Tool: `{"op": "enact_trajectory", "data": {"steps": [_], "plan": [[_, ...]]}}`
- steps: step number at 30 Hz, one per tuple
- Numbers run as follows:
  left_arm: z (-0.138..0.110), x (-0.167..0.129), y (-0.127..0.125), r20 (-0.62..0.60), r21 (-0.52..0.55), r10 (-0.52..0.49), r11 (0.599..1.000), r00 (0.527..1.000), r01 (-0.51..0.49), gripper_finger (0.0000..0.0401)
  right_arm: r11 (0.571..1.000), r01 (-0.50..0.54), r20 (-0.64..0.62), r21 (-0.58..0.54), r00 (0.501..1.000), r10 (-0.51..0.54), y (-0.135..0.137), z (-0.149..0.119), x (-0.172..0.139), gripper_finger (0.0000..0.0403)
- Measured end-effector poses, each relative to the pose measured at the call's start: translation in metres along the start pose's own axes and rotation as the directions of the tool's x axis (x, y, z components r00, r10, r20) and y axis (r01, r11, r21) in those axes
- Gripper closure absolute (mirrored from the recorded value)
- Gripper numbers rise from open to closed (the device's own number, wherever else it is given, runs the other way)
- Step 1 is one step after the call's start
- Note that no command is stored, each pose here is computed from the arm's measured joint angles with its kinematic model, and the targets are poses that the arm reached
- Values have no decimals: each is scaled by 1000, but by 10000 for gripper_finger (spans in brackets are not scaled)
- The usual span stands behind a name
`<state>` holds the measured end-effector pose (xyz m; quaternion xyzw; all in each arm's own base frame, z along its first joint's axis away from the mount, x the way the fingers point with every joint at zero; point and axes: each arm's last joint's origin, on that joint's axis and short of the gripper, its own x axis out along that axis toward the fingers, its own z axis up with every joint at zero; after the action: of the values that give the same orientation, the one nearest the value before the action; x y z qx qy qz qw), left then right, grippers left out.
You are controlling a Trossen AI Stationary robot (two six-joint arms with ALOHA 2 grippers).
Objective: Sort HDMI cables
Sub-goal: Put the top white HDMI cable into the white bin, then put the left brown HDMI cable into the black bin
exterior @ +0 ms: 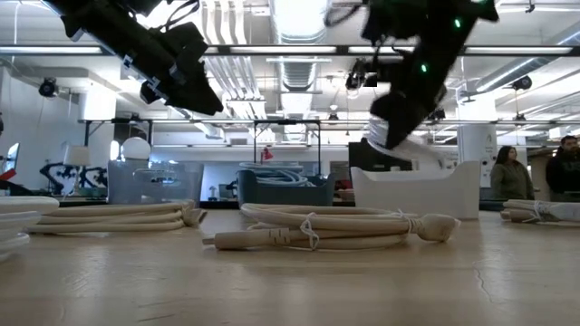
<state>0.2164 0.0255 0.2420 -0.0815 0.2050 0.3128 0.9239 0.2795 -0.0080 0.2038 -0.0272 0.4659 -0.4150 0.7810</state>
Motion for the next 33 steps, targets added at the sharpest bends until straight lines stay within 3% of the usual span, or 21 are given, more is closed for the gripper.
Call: {"op": "enact_trajectory", "data": {"steps": [4, 8, 14, 23, 33], "plan": [[1, 0, 0, 11, -8, -3, 1000, 1000, 3, 238, 992, 118, 42, 54, 992, -120, 0, -14, 19, 358], [3, 0, -1, 27, -18, -7, 1000, 1000, 8, 238, 984, 128, 26, 123, 991, -132, -1, -19, 31, 364], [3, 0, -1, 27, -18, -7, 1000, 1000, 7, 238, 986, 107, -1, 126, 994, -108, -3, -21, 35, 361], [3, 0, -1, 26, -18, -6, 1000, 1000, 6, 238, 996, 84, 7, 36, 996, -84, -2, -12, 32, 311], [3, 0, -1, 26, -18, -5, 1000, 1000, 5, 238, 998, 33, 22, 61, 999, -34, -1, 1, 25, 256]]}}
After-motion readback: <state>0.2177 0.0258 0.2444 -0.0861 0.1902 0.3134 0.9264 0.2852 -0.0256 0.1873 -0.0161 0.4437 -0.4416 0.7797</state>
